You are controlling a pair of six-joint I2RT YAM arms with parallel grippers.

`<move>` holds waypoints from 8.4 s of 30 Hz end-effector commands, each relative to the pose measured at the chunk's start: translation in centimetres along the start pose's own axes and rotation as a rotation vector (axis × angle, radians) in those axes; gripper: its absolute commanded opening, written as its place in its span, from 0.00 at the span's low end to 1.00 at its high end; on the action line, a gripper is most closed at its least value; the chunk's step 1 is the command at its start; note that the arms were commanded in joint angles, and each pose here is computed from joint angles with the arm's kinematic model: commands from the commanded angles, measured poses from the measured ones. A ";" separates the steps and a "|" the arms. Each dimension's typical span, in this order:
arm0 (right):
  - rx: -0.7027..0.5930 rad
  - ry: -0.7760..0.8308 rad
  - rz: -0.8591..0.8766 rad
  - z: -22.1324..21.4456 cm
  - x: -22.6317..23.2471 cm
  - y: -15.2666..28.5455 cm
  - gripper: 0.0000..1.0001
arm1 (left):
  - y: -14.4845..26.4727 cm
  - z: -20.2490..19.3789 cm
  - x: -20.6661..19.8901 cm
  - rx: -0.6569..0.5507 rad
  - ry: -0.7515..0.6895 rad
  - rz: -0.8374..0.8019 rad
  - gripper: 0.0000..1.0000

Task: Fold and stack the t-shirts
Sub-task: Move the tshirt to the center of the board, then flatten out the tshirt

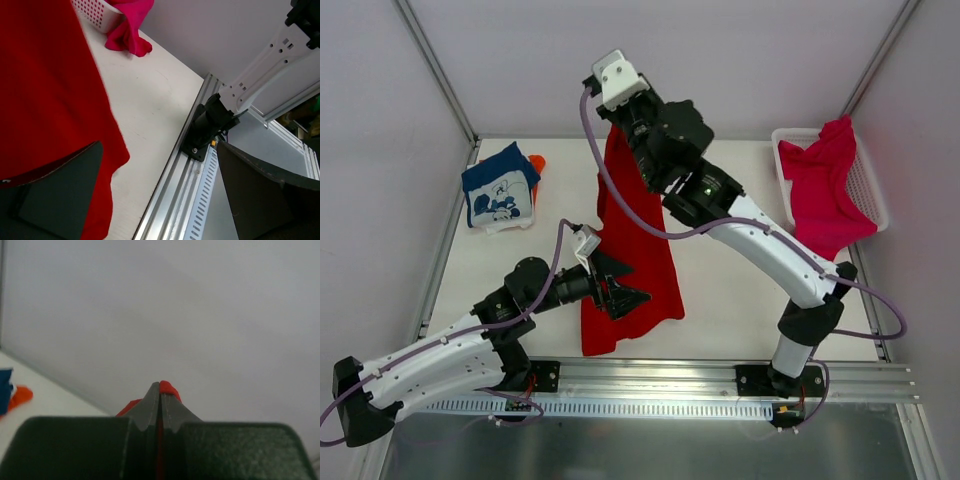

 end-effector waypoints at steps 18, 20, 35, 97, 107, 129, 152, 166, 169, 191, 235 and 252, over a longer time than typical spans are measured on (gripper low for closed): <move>0.324 -0.045 -0.359 -12.3 -8.0 3.4 0.00 | 1.9 -5.3 7.6 0.084 0.066 0.756 0.99; 0.335 -0.054 -0.395 -12.9 -9.1 3.8 0.00 | 1.6 -5.9 8.4 0.100 0.076 0.813 0.99; 0.369 -0.086 -0.419 -16.1 -10.6 6.0 0.00 | 1.1 -5.5 10.1 0.061 -0.011 1.001 0.99; 0.408 -0.156 -0.427 -19.3 -9.4 10.0 0.00 | -0.3 -10.5 22.6 0.348 0.400 0.918 0.68; 0.419 -0.168 -0.426 -19.9 -9.0 10.2 0.00 | 0.2 -13.1 20.4 0.439 0.458 0.907 0.66; 0.402 -0.186 -0.439 -19.5 -9.9 12.1 0.00 | -1.0 -13.8 19.3 0.559 0.393 1.057 0.00; 0.310 -0.435 -0.278 -15.4 -12.6 19.9 0.00 | 6.9 10.3 -0.5 0.038 -0.062 0.591 0.00; 0.186 -0.510 -0.709 -14.0 -18.4 27.7 0.00 | 17.0 11.7 -6.1 -0.284 -0.328 0.488 0.00; 0.141 -0.530 -0.687 -13.5 -18.8 28.5 0.00 | 19.7 12.4 -7.0 -0.397 -0.383 0.537 0.00; -0.534 -0.688 0.038 -5.8 -18.5 37.7 0.01 | 28.5 14.8 -19.7 -0.612 -0.651 -0.086 0.00; 0.363 -0.655 -0.276 -29.7 -2.4 23.8 0.00 | 4.0 0.8 13.7 -0.128 0.075 1.122 0.00; 0.430 -0.627 -0.268 -31.4 -1.5 24.6 0.00 | 3.7 8.0 5.2 -0.139 0.037 0.720 0.99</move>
Point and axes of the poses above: each gripper's point midway between its finger pads, its own y axis back along the fingers, its own x axis along the line the jaws close on, z = x × y, the point moved 10 cm from there along y, back along the fingers, and after that the axes turned 5 degrees about y, right-handed, at the moved point
